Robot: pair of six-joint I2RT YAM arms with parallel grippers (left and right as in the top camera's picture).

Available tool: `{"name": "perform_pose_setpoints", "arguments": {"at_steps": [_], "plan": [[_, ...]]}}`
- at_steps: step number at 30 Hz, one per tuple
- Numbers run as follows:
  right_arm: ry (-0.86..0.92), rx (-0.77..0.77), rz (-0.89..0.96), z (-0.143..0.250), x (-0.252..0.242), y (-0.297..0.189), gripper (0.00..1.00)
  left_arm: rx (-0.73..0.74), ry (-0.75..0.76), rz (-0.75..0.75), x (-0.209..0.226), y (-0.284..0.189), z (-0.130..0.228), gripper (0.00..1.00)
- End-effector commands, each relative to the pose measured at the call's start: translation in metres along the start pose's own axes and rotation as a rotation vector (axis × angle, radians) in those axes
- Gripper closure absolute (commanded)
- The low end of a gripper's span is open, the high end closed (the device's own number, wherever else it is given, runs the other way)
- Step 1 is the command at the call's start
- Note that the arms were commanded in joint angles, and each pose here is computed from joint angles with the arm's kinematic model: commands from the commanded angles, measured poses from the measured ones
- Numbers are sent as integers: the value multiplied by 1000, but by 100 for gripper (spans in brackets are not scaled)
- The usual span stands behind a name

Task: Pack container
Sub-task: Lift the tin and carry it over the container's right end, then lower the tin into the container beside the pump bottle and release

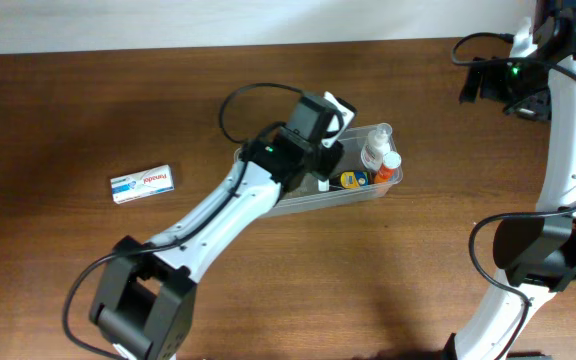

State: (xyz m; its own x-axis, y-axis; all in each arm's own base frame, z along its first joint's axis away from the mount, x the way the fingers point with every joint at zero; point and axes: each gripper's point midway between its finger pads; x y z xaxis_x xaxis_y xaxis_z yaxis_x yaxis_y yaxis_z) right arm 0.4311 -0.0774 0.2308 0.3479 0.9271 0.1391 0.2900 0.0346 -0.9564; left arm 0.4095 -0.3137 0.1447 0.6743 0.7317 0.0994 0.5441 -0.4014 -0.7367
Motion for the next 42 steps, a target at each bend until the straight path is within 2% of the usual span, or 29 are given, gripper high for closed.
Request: {"name": "perform_pose_setpoints", "arguments": {"at_steps": [1, 10, 18, 30, 32, 35, 42], "plan": [[5, -46, -13, -3, 2, -16, 2, -16, 35, 8, -12, 6, -7, 79], [5, -46, -13, -3, 2, -16, 2, -41, 48, 15, -19, 18, -12, 79], [4, -46, -13, -3, 2, -16, 2, -3, 57, 23, -25, 48, 5, 79], [4, -46, -13, -3, 2, -16, 2, -33, 58, 22, -27, 67, 4, 79], [5, -46, -13, -3, 2, -16, 2, -33, 58, 22, -27, 67, 4, 78], [5, -46, -12, -3, 2, -16, 2, -33, 58, 22, -27, 67, 4, 66], [4, -46, -13, -3, 2, -16, 2, -33, 58, 22, -27, 67, 4, 62]]}}
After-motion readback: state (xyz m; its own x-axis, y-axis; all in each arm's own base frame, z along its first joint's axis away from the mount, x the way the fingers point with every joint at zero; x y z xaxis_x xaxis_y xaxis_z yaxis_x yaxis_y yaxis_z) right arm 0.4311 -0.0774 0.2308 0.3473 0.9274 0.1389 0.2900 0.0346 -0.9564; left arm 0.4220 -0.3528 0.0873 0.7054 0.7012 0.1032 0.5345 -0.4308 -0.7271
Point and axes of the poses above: each gripper's point midway between its finger pads, its own y axis out along the fingers, its own x axis along the line the jaws close on, z = x × y, and after that the axes turned 4 degrees about y, right-handed
